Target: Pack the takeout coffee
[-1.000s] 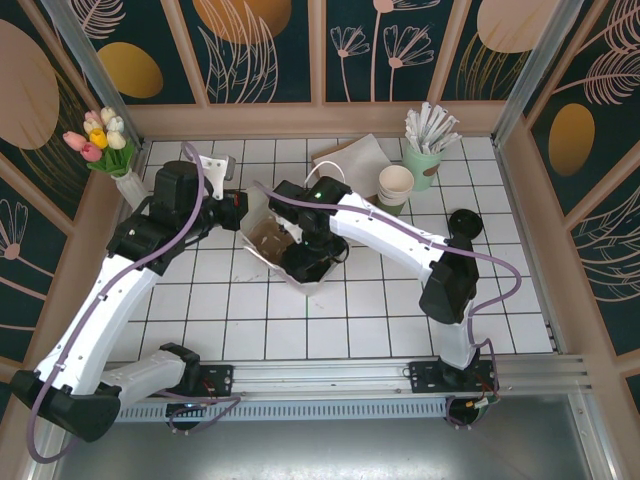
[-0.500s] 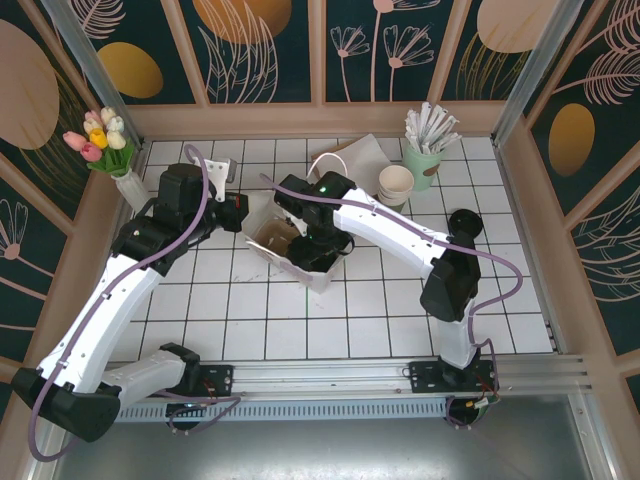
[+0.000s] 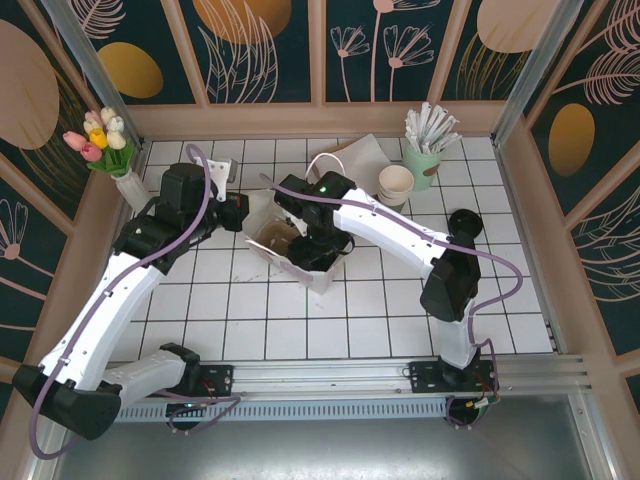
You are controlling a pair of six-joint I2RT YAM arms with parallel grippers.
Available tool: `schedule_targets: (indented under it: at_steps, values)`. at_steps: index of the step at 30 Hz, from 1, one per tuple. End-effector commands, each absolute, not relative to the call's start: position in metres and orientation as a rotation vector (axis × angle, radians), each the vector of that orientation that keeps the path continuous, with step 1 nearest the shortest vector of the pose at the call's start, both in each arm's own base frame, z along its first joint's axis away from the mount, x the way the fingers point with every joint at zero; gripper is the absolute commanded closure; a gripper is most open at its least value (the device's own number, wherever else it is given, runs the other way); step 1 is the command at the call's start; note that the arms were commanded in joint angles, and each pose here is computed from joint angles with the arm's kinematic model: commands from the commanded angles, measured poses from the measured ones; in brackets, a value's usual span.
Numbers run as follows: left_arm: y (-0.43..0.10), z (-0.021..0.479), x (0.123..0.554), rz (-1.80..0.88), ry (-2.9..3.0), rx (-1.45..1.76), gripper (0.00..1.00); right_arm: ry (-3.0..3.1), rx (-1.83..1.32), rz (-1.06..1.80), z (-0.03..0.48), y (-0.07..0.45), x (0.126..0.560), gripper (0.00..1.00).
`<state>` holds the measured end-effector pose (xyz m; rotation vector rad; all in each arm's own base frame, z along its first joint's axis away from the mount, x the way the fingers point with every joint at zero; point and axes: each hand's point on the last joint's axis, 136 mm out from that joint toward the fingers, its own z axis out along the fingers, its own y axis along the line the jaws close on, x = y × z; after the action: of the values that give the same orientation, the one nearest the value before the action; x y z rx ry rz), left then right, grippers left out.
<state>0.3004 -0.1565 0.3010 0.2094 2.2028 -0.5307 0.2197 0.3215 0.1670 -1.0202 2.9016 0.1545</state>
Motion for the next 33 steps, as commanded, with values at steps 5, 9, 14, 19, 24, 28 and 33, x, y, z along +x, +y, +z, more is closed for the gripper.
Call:
schedule_targets:
  at_steps: [5,9,14,19,24,28,33]
  values:
    - [-0.152,0.308,0.305,-0.504,2.179,0.182,1.00,2.899,-1.032,0.142,0.173,0.319,0.219,0.44]
    - [-0.152,0.306,0.305,-0.500,2.186,0.175,1.00,2.909,-1.050,0.142,0.170,0.319,0.216,0.44]
    - [-0.149,0.301,0.307,-0.481,2.193,0.153,1.00,2.904,-1.074,0.152,0.169,0.321,0.214,0.44]
    - [-0.150,0.301,0.307,-0.490,2.186,0.152,1.00,2.909,-1.090,0.161,0.167,0.323,0.211,0.44]
    - [-0.150,0.303,0.307,-0.497,2.180,0.157,1.00,2.915,-1.108,0.152,0.163,0.323,0.209,0.44]
    - [-0.149,0.303,0.307,-0.489,2.176,0.150,1.00,2.910,-1.102,0.135,0.163,0.323,0.212,0.44]
    - [-0.149,0.302,0.305,-0.493,2.181,0.159,1.00,2.893,-1.084,0.120,0.166,0.324,0.217,0.44]
